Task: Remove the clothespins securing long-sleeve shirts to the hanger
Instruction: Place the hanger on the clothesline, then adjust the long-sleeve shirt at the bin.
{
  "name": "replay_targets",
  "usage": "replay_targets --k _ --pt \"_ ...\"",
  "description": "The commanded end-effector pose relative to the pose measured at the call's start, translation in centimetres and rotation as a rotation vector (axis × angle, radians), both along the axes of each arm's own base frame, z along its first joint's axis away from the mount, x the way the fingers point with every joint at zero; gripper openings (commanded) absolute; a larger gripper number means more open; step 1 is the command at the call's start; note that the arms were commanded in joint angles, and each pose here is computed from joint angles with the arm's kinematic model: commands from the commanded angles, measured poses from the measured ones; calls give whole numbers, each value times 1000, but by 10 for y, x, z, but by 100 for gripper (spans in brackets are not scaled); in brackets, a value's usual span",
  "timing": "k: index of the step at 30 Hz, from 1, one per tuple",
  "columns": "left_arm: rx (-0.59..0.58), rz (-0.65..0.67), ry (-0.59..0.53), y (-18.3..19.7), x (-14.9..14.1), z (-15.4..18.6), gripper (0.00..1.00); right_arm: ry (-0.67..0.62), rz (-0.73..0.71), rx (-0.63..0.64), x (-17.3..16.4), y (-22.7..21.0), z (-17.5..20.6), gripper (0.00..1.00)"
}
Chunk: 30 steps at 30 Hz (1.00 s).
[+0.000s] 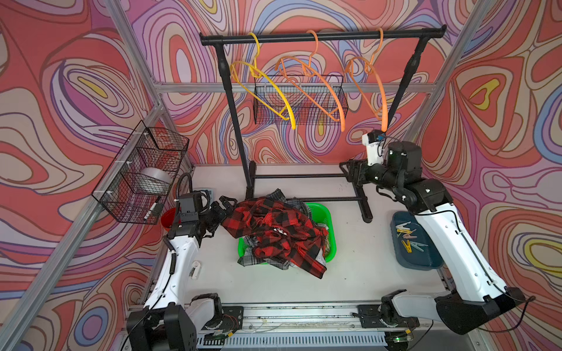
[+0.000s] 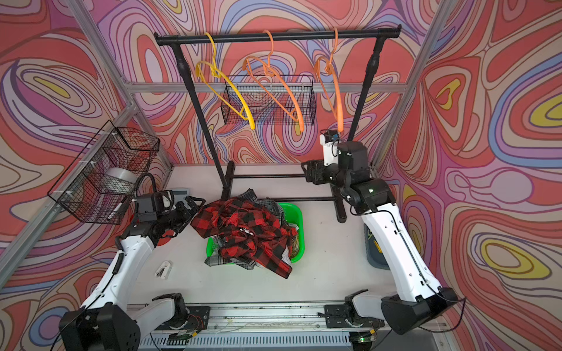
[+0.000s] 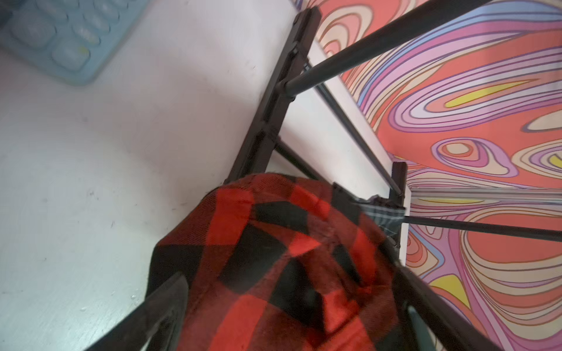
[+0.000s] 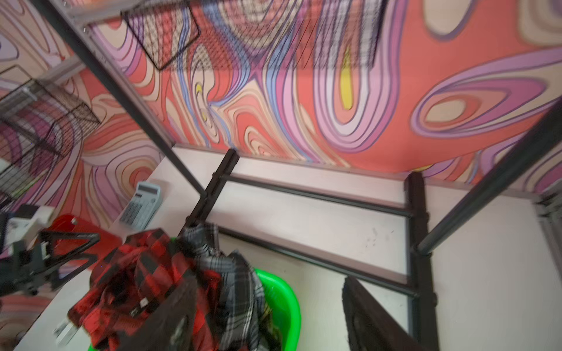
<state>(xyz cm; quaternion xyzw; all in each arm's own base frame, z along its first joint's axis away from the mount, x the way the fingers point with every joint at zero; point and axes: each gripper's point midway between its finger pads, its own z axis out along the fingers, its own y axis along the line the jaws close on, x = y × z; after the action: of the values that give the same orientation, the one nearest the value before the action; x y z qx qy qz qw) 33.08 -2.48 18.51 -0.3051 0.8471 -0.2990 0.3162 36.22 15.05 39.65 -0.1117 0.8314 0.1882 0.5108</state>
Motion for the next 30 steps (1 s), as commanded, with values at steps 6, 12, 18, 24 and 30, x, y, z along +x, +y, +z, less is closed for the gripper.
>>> replay_targets --k 6,12,18,24,30 --pt "-175 -53 -1 -18 25 -26 94 228 227 133 -46 109 -90 75" --pt "-317 -113 -83 -36 38 -16 26 309 329 161 -61 169 -128 75" --pt "-443 -313 -177 -75 40 13 0 398 366 229 -58 198 -154 73" --pt "-567 -541 -237 -139 20 49 0 445 357 208 -55 211 -175 72" --pt "-416 -777 -124 -209 -44 41 0 543 253 129 -56 195 -217 72"
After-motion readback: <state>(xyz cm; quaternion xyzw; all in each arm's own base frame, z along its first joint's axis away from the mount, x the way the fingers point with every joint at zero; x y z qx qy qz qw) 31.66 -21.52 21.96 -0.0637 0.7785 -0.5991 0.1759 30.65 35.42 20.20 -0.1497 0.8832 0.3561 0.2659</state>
